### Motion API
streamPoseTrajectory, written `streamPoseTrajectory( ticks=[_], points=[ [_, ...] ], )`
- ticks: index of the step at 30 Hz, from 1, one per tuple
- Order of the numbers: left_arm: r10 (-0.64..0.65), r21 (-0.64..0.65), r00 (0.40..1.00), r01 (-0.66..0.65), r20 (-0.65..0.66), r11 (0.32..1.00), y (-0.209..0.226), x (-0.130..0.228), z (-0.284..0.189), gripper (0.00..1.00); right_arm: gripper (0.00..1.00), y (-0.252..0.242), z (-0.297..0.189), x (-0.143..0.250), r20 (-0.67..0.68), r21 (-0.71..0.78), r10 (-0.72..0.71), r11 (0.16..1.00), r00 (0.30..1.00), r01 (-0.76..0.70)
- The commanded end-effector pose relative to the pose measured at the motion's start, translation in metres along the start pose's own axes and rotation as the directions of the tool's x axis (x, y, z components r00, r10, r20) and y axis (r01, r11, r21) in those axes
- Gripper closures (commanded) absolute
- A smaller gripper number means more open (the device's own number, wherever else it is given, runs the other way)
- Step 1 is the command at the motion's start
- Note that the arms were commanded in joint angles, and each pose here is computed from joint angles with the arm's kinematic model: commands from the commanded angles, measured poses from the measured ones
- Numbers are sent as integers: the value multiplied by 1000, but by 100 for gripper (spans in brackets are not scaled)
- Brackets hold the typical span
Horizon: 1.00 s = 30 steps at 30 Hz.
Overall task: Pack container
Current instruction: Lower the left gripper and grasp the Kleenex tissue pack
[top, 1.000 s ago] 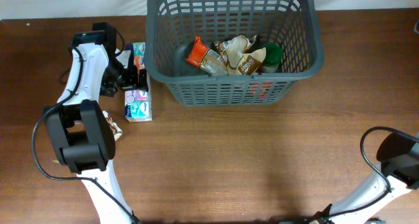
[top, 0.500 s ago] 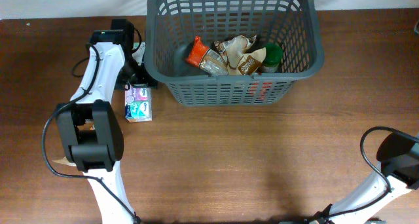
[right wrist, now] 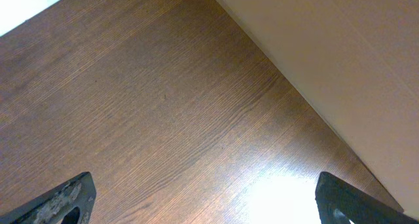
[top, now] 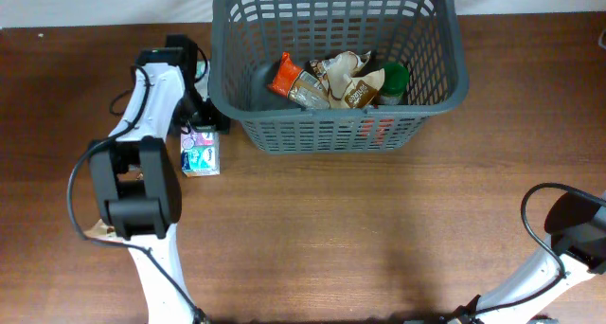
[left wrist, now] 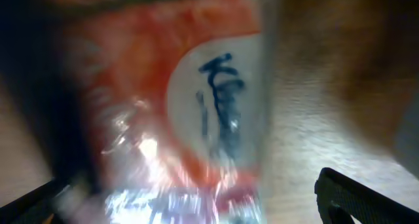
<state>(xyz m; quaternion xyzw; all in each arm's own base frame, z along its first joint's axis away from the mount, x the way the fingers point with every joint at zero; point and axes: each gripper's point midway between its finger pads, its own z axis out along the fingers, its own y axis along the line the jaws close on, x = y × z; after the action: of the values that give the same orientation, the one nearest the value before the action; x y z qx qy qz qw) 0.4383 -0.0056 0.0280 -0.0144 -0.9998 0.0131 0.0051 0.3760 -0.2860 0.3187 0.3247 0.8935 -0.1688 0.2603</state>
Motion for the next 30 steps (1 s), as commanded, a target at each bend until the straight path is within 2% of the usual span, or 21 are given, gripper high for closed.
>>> streamPoseTrajectory(
  ticks=[1, 14, 15, 17, 20, 22, 23, 30],
  points=[
    [-22, 12, 998, 23, -52, 1000, 1, 6, 19, 0, 1, -3, -3, 0, 4, 12, 16, 1000, 1000, -16],
    [-22, 12, 998, 22, -57, 1000, 1, 5, 26, 0, 1, -3, -3, 0, 4, 12, 16, 1000, 1000, -16],
    [-22, 12, 998, 22, -55, 1000, 1, 4, 26, 5, 1, -3, -3, 0, 4, 12, 16, 1000, 1000, -16],
    [-21, 11, 998, 22, -55, 1000, 1, 4, 26, 25, 1, -3, -3, 0, 4, 12, 16, 1000, 1000, -16],
    [-22, 11, 999, 22, -50, 1000, 1, 3, 26, 58, 1, -3, -3, 0, 4, 12, 16, 1000, 1000, -16],
    [-22, 9, 999, 22, -42, 1000, 1, 1, 26, 82, 1, -3, -3, 0, 5, 12, 16, 1000, 1000, -16],
    [-22, 3, 999, 22, -39, 1000, 3, 0, 26, 98, 1, -3, -3, 0, 4, 12, 16, 1000, 1000, -16],
    [-24, -30, 999, 23, -36, 999, 9, 0, 26, 98, 1, -3, -3, 0, 4, 12, 16, 1000, 1000, -16]
  ],
)
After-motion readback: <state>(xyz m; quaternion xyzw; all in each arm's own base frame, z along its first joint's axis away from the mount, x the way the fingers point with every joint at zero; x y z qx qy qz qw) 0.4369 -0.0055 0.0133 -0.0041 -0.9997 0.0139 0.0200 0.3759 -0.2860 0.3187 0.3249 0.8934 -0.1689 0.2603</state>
